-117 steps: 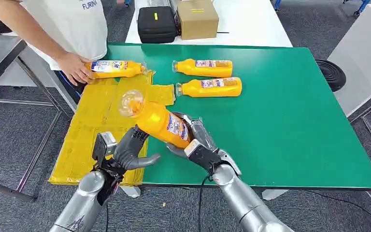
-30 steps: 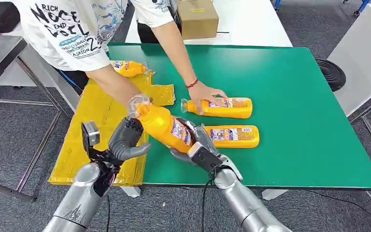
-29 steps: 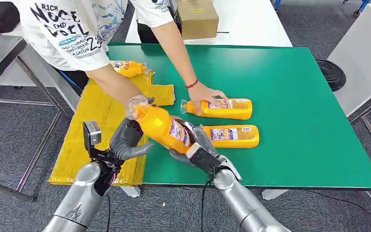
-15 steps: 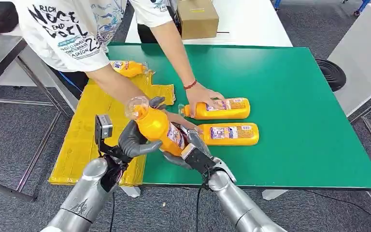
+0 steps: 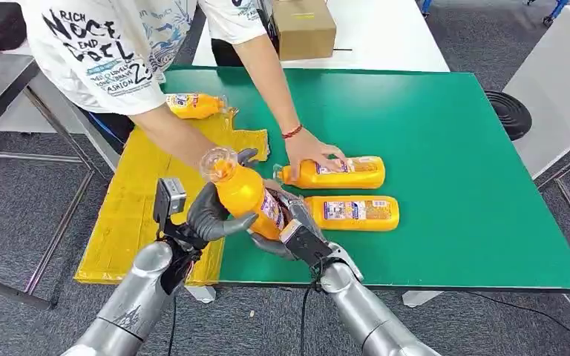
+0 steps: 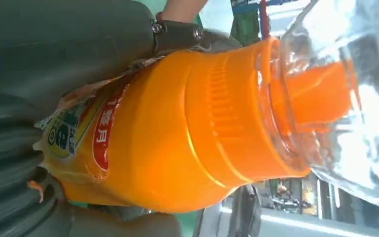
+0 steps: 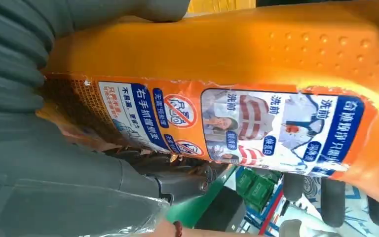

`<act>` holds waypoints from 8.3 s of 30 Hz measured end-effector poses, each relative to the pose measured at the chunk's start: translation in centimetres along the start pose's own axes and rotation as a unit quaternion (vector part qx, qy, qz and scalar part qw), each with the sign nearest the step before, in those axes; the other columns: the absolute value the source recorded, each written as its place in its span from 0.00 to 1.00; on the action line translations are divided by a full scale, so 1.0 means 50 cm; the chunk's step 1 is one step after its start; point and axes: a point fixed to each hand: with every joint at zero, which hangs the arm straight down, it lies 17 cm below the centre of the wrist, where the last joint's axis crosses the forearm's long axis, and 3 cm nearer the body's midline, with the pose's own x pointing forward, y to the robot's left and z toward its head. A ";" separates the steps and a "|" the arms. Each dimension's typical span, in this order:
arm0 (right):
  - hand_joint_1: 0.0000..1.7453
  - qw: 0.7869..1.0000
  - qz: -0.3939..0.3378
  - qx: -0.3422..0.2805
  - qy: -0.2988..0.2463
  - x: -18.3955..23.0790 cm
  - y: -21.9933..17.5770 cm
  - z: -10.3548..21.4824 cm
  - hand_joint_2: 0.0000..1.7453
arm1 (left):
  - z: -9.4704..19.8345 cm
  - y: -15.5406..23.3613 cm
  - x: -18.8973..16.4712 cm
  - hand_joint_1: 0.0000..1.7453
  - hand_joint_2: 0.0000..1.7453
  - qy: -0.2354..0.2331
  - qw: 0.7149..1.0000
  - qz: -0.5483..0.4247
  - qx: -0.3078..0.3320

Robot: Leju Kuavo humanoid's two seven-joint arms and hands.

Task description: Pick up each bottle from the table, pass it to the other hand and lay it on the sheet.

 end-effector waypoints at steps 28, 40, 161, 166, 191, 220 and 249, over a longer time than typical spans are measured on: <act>0.00 0.998 0.065 -0.012 0.000 -0.011 -0.013 -0.005 0.00 | 0.000 0.000 0.006 1.00 1.00 -0.010 1.000 0.002 0.005; 0.00 0.991 0.129 -0.007 -0.029 0.022 -0.023 -0.002 0.00 | -0.005 0.089 0.003 1.00 1.00 0.003 0.986 -0.145 0.088; 0.00 0.977 0.016 -0.176 -0.122 0.206 -0.229 0.111 1.00 | 0.192 0.447 -0.228 0.00 0.00 0.438 0.529 -0.671 -0.281; 0.00 0.976 0.019 -0.178 -0.121 0.204 -0.232 0.113 1.00 | 0.192 0.454 -0.219 0.00 0.00 0.432 0.526 -0.675 -0.286; 0.00 0.977 0.165 -0.121 -0.065 0.150 -0.226 0.120 1.00 | 0.094 0.291 0.037 0.00 1.00 0.051 0.904 -0.424 -0.020; 0.00 0.877 0.359 0.141 0.288 -0.238 -0.459 0.086 1.00 | 0.220 0.312 0.012 0.00 1.00 0.054 0.927 -0.325 0.176; 0.00 0.906 0.363 0.132 0.172 -0.112 -0.348 -0.014 1.00 | 0.310 0.321 -0.005 0.00 1.00 0.080 0.914 -0.327 0.225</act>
